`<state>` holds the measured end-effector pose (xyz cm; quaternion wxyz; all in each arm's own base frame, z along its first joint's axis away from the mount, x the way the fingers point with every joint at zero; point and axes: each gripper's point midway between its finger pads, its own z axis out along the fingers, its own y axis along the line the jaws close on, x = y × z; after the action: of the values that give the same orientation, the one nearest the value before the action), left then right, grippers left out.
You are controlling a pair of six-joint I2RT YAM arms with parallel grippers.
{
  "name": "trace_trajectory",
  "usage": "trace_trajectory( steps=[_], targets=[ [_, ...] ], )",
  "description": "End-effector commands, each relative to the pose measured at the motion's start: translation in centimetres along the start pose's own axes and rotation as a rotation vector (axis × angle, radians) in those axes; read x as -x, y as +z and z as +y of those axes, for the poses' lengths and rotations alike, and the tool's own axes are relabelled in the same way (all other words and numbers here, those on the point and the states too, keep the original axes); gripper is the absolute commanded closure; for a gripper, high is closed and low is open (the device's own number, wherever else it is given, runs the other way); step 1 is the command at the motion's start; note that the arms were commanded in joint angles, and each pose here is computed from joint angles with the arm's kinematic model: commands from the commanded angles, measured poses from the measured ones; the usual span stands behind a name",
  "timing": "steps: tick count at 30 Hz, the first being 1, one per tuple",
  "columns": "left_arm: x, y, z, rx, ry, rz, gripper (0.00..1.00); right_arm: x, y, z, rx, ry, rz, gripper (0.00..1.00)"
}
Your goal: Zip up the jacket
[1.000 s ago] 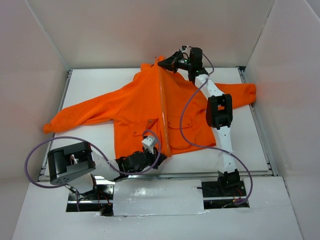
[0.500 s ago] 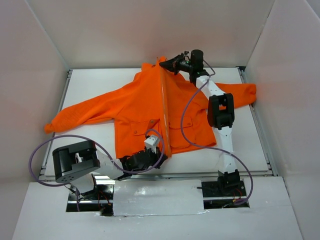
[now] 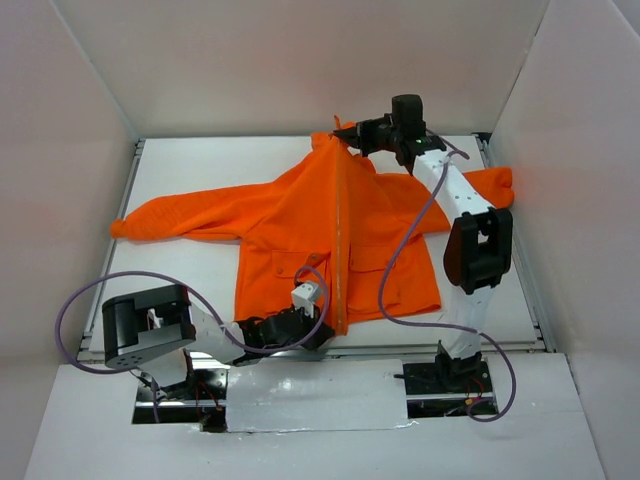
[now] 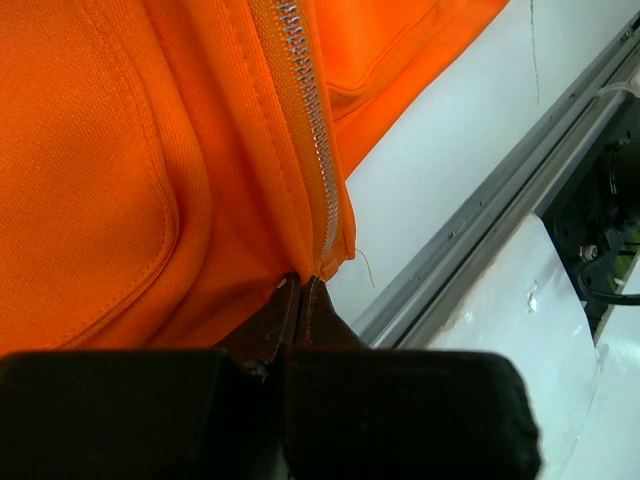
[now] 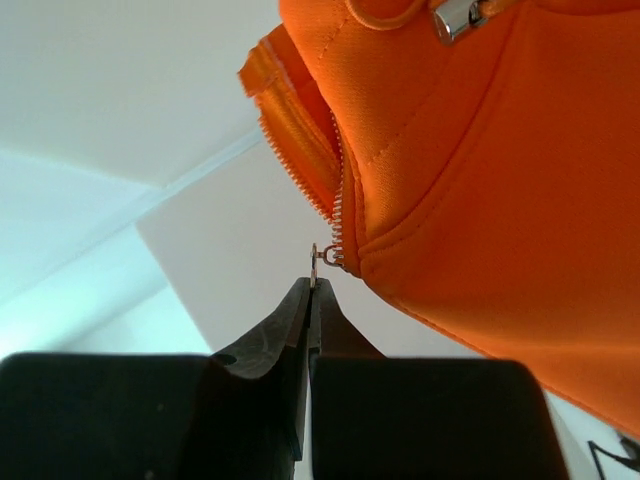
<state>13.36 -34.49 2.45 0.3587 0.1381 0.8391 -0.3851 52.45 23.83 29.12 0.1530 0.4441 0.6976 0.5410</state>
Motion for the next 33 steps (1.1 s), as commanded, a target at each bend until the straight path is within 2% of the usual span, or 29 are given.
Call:
trace_trajectory(
  steps=[1,5,6,8,12,13,18,19,22,25,30,33],
  targets=[
    [-4.2,-1.6,0.9,0.011,0.006,0.159,1.00,2.8,1.1,0.2,-0.049,0.095,-0.124,1.00],
    [-4.4,-1.5,1.3,0.060,-0.023,0.166,1.00,5.5,2.6,-0.5,-0.092,0.175,-0.212,1.00],
    [-4.6,-1.6,1.6,0.080,-0.033,0.174,1.00,5.9,2.6,1.1,-0.057,0.178,-0.235,1.00],
    [-4.5,-1.6,2.0,0.119,-0.047,0.164,1.00,8.1,3.8,0.9,-0.063,0.189,-0.289,1.00],
    [-4.8,-2.7,4.0,0.240,-0.119,0.143,1.00,12.4,4.9,3.9,0.013,0.171,-0.362,1.00],
    [-5.5,-3.5,4.9,0.292,-0.158,0.157,1.00,13.1,5.2,5.7,0.094,0.131,-0.341,1.00],
    [-5.7,-5.7,7.8,0.489,-0.307,0.089,1.00,15.4,3.4,8.9,0.228,0.017,-0.395,1.00],
    [-5.8,-6.1,8.1,0.520,-0.318,0.083,1.00,15.0,2.2,10.5,0.272,-0.008,-0.398,1.00],
    [-6.0,-7.0,8.8,0.581,-0.331,0.066,1.00,15.0,0.8,11.2,0.283,-0.044,-0.422,1.00],
    [-6.3,-6.5,8.6,0.597,-0.300,0.090,1.00,14.8,0.4,11.7,0.301,-0.080,-0.417,1.00],
    [-5.6,-3.6,5.8,0.575,-0.151,0.159,1.00,13.0,3.3,11.2,0.394,-0.172,-0.221,1.00],
    [-5.8,-3.1,6.0,0.620,-0.122,0.175,1.00,12.9,5.0,9.9,0.419,-0.219,-0.153,1.00]
  ],
)
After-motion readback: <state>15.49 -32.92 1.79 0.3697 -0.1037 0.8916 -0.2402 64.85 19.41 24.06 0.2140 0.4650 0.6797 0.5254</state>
